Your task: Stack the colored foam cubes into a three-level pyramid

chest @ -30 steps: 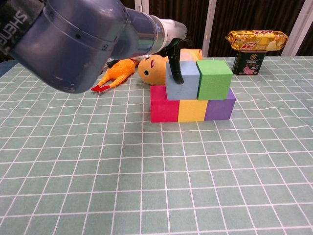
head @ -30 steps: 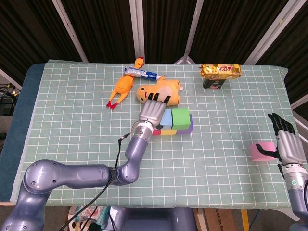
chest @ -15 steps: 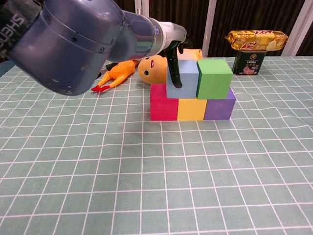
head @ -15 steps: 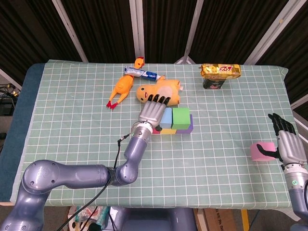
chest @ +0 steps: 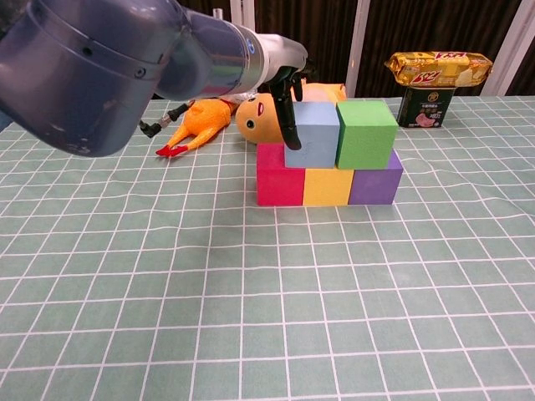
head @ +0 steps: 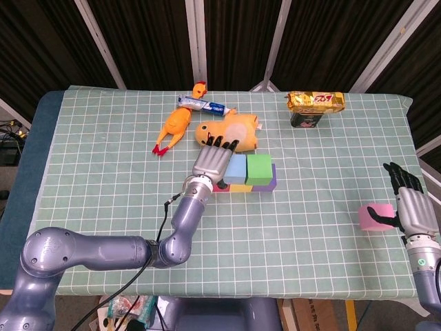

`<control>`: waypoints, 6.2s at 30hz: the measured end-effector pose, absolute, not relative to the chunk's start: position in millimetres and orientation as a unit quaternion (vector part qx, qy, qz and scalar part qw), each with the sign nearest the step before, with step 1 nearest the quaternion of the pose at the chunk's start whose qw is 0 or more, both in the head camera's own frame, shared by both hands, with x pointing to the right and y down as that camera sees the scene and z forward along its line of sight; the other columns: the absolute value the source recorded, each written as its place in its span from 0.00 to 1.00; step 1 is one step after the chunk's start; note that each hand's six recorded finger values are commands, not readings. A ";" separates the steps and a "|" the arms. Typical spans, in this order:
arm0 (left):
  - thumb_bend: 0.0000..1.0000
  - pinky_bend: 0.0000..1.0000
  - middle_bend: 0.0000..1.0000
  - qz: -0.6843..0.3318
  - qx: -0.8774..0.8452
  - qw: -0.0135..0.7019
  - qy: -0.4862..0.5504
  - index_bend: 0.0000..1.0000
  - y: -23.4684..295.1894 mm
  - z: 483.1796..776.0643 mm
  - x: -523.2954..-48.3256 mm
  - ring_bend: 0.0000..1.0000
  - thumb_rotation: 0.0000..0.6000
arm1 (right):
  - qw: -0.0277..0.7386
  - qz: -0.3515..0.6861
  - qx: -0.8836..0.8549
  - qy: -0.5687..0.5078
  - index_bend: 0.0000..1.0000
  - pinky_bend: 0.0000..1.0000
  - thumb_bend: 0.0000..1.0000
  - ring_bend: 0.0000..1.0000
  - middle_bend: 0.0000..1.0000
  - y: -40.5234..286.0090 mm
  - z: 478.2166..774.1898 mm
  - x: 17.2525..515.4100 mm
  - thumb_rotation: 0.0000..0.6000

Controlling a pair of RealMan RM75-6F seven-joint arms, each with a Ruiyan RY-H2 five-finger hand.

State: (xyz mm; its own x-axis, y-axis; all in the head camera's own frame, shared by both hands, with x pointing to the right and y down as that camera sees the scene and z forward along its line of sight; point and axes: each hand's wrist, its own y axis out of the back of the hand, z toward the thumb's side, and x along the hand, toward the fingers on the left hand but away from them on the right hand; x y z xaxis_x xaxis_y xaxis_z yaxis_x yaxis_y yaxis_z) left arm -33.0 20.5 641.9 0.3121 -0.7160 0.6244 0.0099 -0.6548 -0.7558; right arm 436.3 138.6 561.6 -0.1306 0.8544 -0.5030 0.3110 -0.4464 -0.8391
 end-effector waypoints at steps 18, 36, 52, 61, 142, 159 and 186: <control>0.13 0.04 0.14 -0.551 -0.727 0.324 0.249 0.00 19.1 637.5 -63.4 0.02 1.00 | 0.233 0.583 -0.622 -0.468 0.00 0.00 0.30 0.00 0.00 140.1 561.2 431.8 1.00; 0.14 0.04 0.17 -0.569 -0.715 0.310 0.264 0.00 28.2 625.8 -121.1 0.02 1.00 | 0.231 0.583 -0.624 -0.466 0.00 0.00 0.30 0.00 0.00 140.6 560.7 430.0 1.00; 0.14 0.04 0.17 -0.590 -0.719 0.282 0.235 0.00 56.0 647.3 -154.9 0.02 1.00 | 0.233 0.587 -0.623 -0.462 0.00 0.00 0.30 0.00 0.00 142.3 562.1 428.7 1.00; 0.15 0.04 0.17 -0.607 -0.718 0.263 0.215 0.00 74.8 673.3 -163.0 0.02 1.00 | 0.230 0.586 -0.621 -0.467 0.00 0.00 0.30 0.00 0.00 141.1 561.0 430.5 1.00; 0.16 0.04 0.16 -0.562 -0.747 0.279 0.220 0.00 87.1 657.3 -148.6 0.02 1.00 | 0.231 0.583 -0.626 -0.463 0.00 0.00 0.30 0.00 0.00 142.2 562.2 426.7 1.00; 0.16 0.04 0.16 -0.547 -0.759 0.269 0.230 0.00 83.6 647.8 -148.4 0.02 1.00 | 0.235 0.582 -0.626 -0.462 0.00 0.00 0.30 0.00 0.00 142.6 560.5 423.0 1.00; 0.16 0.04 0.16 -0.530 -0.774 0.268 0.221 0.00 92.3 663.8 -96.4 0.02 1.00 | 0.227 0.580 -0.629 -0.465 0.00 0.00 0.30 0.00 0.00 142.0 561.7 424.3 1.00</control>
